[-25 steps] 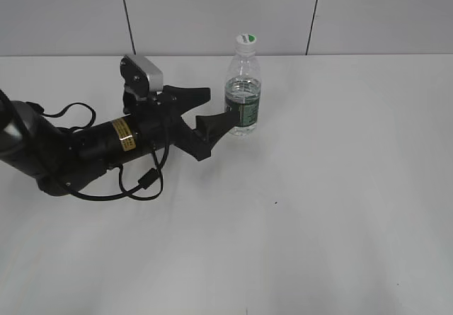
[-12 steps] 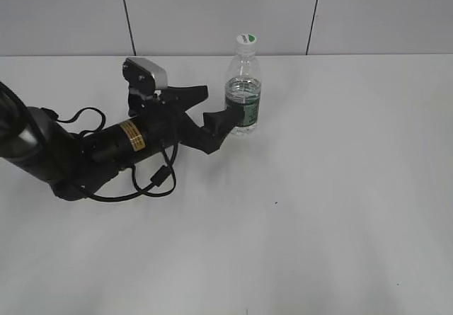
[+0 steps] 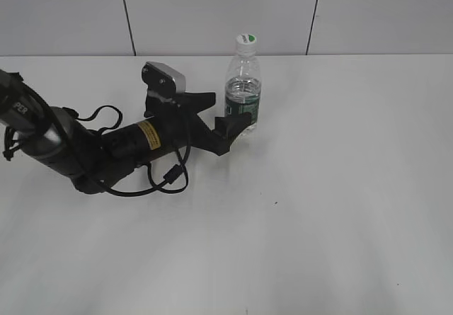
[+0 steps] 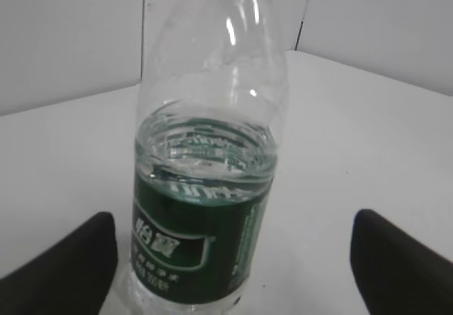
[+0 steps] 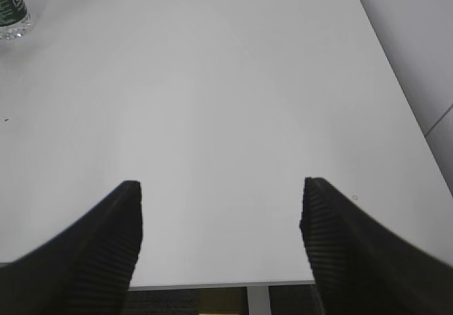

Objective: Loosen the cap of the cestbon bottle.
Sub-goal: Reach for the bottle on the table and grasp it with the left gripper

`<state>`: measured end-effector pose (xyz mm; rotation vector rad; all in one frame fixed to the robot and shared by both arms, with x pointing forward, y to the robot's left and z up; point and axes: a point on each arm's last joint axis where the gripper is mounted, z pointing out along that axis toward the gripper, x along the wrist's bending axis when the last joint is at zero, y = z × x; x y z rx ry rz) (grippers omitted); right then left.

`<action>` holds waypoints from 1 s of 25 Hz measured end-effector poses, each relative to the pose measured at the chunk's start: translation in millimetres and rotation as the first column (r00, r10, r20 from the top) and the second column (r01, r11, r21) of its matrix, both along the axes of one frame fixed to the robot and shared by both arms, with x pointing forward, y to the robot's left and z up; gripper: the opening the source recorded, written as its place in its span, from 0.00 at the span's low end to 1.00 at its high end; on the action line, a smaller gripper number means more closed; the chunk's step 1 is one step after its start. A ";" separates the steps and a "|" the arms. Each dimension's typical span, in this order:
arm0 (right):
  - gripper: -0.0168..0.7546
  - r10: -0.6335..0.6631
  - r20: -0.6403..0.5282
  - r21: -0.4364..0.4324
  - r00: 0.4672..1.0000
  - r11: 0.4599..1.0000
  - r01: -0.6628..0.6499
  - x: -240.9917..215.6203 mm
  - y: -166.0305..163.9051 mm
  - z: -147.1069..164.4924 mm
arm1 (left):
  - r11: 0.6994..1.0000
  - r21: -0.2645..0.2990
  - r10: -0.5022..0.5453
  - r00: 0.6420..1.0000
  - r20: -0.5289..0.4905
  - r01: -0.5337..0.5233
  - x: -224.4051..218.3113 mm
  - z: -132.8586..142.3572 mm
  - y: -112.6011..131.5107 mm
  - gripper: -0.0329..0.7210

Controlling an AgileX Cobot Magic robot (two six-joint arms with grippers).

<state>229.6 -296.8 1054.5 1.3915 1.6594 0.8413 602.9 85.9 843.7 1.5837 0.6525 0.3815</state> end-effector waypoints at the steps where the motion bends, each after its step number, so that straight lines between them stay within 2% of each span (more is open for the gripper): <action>1: 0.72 0.000 0.000 0.000 1.000 1.000 0.000 0.0 0.0 0.0 | 1.000 0.000 0.000 1.000 0.001 0.000 0.8 -0.8 -0.4 0.84; 11: 0.72 0.000 0.000 0.000 1.000 1.000 0.000 0.0 0.0 0.0 | 1.000 0.001 -0.002 1.000 0.003 0.002 10.8 -13.2 -7.7 0.83; 25: 0.72 0.000 0.000 0.000 1.000 1.000 0.000 0.0 0.0 0.0 | 0.999 0.004 0.033 0.999 0.018 -0.033 29.1 -14.1 -15.5 0.83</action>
